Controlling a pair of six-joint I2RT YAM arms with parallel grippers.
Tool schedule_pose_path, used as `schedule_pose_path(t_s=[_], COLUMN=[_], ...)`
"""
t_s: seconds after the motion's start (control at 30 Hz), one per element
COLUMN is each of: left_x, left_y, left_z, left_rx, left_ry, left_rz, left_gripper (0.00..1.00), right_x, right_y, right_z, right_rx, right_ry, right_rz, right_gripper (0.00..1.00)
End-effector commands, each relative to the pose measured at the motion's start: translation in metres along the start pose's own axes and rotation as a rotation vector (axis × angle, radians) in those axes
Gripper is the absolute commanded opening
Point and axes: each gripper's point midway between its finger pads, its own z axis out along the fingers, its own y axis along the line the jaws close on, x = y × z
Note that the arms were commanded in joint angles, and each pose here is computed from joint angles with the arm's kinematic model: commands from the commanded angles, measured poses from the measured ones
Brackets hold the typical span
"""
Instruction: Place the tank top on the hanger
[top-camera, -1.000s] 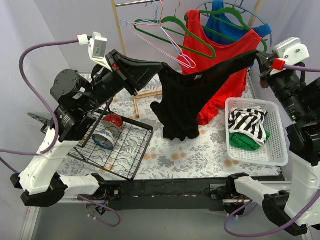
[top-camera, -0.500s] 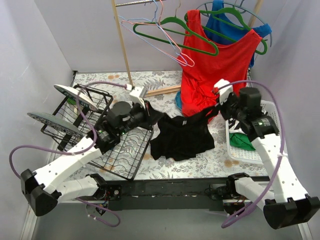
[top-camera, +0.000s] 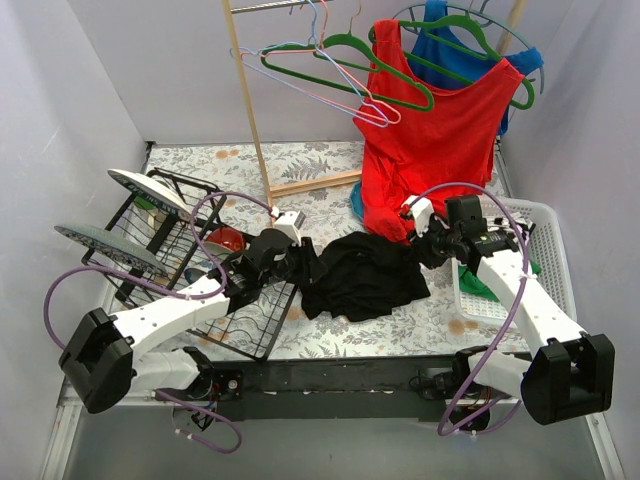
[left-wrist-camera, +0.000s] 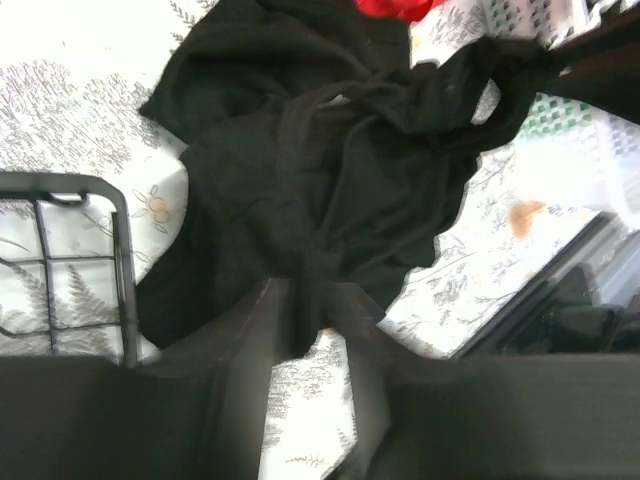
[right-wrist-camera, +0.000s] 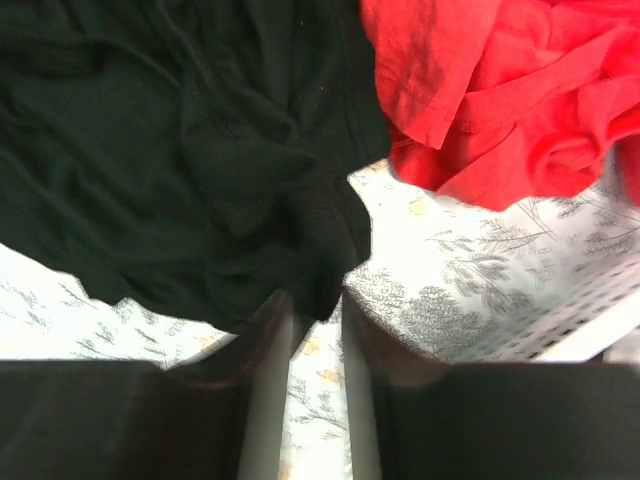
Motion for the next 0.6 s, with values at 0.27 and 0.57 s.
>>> schedule_pose_path(t_s=[0.27,0.57], left_x=[-0.083,-0.096], left_y=[-0.034,-0.047], left_z=[-0.08,-0.101], left_rx=[0.049,0.097], left_ry=[-0.244,-0.293], left_rz=[0.138,0.119], left_gripper=[0.9,0.94], right_x=[-0.152,-0.302], right_y=[-0.045,-0.096], right_z=[-0.114,-0.159], right_rx=[0.199,0.251], right_ry=[-0.309,-0.668], right_rz=[-0.248,-0.285], right_gripper=[0.77,0.78])
